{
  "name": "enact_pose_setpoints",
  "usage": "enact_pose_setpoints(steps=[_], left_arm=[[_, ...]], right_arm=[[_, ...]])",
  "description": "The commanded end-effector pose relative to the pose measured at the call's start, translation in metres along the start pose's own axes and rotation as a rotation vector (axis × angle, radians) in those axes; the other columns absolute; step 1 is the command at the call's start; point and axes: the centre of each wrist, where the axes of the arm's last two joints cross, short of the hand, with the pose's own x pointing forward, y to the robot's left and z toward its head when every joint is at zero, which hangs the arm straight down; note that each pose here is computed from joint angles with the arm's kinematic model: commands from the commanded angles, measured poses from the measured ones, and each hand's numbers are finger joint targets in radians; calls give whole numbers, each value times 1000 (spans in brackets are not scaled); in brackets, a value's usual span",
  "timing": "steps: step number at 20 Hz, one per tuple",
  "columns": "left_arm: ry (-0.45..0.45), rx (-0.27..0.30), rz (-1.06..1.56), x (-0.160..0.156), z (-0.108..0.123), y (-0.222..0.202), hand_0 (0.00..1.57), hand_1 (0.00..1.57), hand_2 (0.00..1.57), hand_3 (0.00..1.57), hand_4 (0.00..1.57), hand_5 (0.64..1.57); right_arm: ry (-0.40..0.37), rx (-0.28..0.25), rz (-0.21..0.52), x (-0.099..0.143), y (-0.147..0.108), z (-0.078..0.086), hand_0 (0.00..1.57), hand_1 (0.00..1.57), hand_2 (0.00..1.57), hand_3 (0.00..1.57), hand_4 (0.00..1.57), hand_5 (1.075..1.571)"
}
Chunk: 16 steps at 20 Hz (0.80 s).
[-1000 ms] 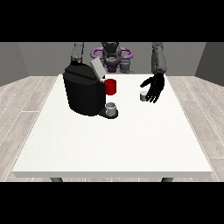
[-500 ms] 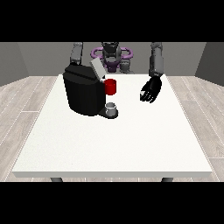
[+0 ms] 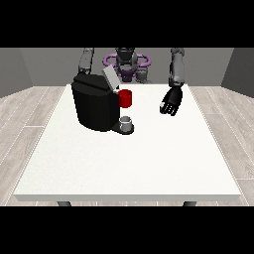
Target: Insert the coffee pod into the coffee machine and close the lid
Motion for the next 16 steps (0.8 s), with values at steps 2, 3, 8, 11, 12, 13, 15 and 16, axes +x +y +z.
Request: enact_pose_setpoints(steps=[2, 3, 8, 11, 12, 13, 15, 16], left_arm=[[0, -101, -7, -6, 3, -17, 909, 909, 1050, 956, 411, 1571], [-1, 26, -6, -15, -3, 14, 1036, 1036, 1121, 1006, 395, 1571], [-98, 46, 125, -2, -8, 11, 1369, 1369, 1368, 1298, 482, 1571], [-199, 15, 158, 21, -17, 15, 1451, 1451, 1437, 1359, 521, 1571], [-154, -10, 185, 12, -16, 24, 1449, 1449, 1434, 1357, 517, 1571], [-154, 25, 160, 37, -28, 30, 1447, 1447, 1431, 1354, 530, 1571], [-155, -47, 180, 37, -28, 30, 1413, 1413, 1400, 1314, 515, 1571], [-157, -32, 151, 34, -27, 40, 1403, 1403, 1395, 1319, 502, 1571]], right_arm=[[122, -21, 93, -25, -4, 17, 0, 0, 0, 0, 0, 1571], [-22, -3, 51, 3, 8, 3, 0, 0, 0, 0, 0, 1571], [66, -29, 67, -28, -4, 21, 0, 0, 0, 0, 0, 1571], [101, -83, 78, -29, -1, 8, 0, 0, 0, 0, 0, 1571], [124, -40, 65, -25, -12, 8, 0, 0, 0, 0, 0, 1571], [47, -51, 64, -17, -8, -8, 0, 0, 0, 0, 0, 1571], [103, -38, 69, -32, 0, 7, 0, 0, 0, 0, 0, 1571], [94, -29, 48, -33, -11, 8, 0, 0, 0, 0, 0, 1571]])
